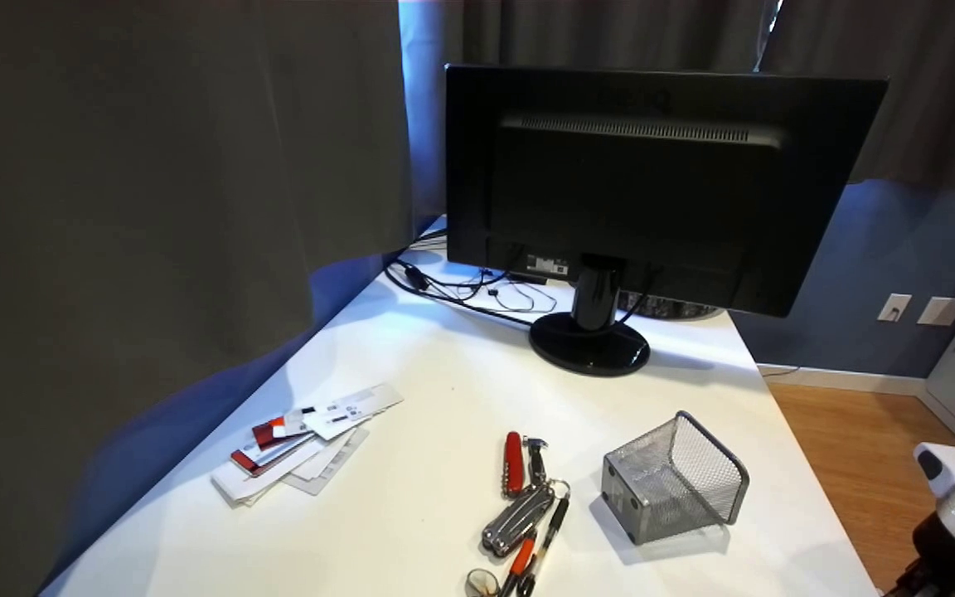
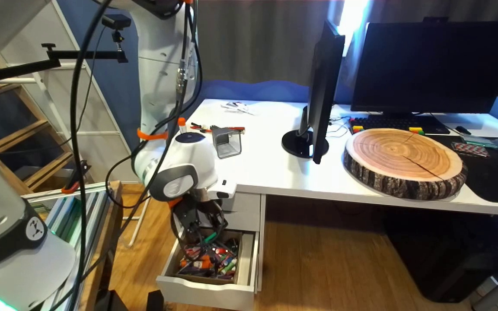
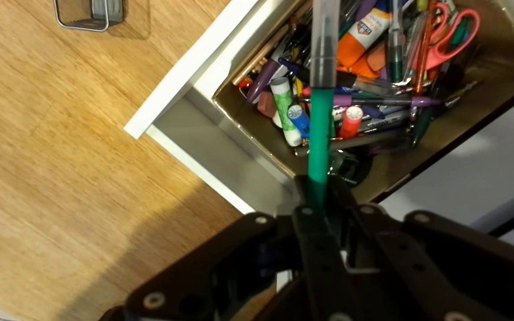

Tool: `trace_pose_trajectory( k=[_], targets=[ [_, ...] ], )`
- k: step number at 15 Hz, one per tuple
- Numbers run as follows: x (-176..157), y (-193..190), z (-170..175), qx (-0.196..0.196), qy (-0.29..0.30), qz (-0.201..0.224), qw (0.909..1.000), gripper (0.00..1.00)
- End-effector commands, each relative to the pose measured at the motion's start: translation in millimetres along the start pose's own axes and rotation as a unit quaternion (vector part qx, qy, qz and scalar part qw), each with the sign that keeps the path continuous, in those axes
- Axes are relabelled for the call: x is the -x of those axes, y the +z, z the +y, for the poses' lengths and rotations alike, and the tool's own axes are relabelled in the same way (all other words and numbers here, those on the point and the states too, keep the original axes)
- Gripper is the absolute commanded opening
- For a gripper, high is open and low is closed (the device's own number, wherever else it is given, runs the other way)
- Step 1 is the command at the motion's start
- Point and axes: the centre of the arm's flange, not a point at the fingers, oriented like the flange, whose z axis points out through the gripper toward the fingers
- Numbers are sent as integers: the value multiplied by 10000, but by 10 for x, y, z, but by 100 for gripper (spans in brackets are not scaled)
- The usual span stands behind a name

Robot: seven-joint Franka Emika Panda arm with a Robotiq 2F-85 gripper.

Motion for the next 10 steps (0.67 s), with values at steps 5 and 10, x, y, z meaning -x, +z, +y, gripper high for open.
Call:
trace_pose_trajectory(
  k=[5,10],
  targets=[
    [-3,-63,34,90,-33,16,10000,3],
    [-93,-516,155,371,-309,243,9985,3]
  ],
)
